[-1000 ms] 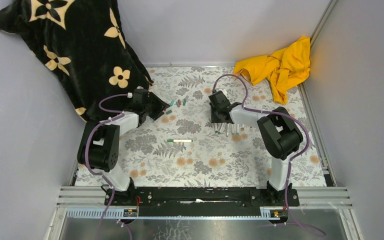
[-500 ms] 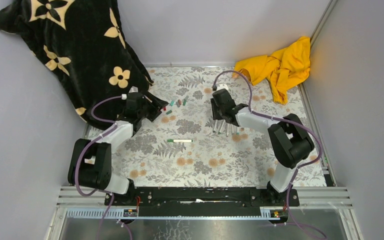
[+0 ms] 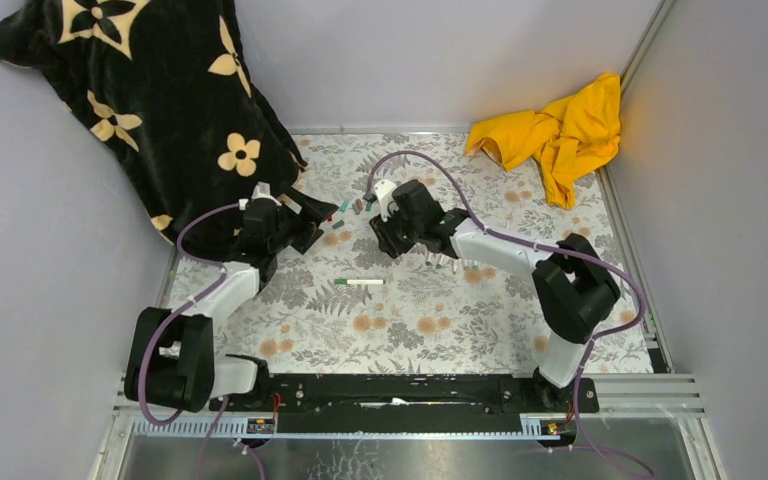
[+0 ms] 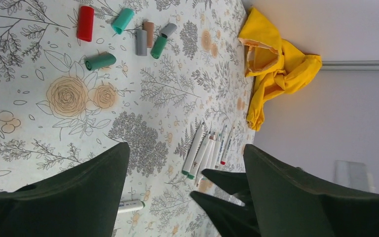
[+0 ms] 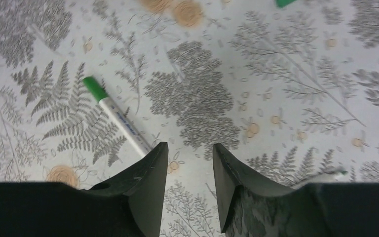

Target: Open the pen caps

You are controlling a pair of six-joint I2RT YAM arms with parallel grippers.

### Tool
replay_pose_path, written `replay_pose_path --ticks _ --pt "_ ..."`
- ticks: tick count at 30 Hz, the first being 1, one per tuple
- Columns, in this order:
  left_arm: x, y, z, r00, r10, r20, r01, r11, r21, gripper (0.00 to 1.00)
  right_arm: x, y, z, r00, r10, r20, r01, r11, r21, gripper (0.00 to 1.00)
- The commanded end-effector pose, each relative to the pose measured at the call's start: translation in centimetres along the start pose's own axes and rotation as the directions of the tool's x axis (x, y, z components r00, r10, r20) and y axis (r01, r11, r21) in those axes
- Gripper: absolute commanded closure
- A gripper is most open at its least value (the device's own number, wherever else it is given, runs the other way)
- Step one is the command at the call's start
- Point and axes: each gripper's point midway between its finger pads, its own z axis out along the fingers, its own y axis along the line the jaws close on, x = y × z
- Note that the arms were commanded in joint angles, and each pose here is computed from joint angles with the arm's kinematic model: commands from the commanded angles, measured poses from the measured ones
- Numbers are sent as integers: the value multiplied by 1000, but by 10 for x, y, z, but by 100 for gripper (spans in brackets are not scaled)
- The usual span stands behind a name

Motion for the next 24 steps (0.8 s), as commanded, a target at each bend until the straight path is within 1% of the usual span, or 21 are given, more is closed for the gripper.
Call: replay_pose_path --ticks 1,8,15,24 --pt "-5 -18 -12 1000 0 26 -2 997 82 8 2 37 7 996 -82 -30 76 985 -157 55" --pt "-3 -15 -28 999 -14 47 10 997 78 6 18 56 26 988 -125 -88 106 975 -195 53" --pt "-10 -17 -50 993 -9 115 0 997 75 3 35 76 42 973 -178 -145 143 964 -224 53" --pt "-18 -27 -70 986 -8 169 -8 996 93 2 50 80 56 966 -188 -178 145 963 -228 53"
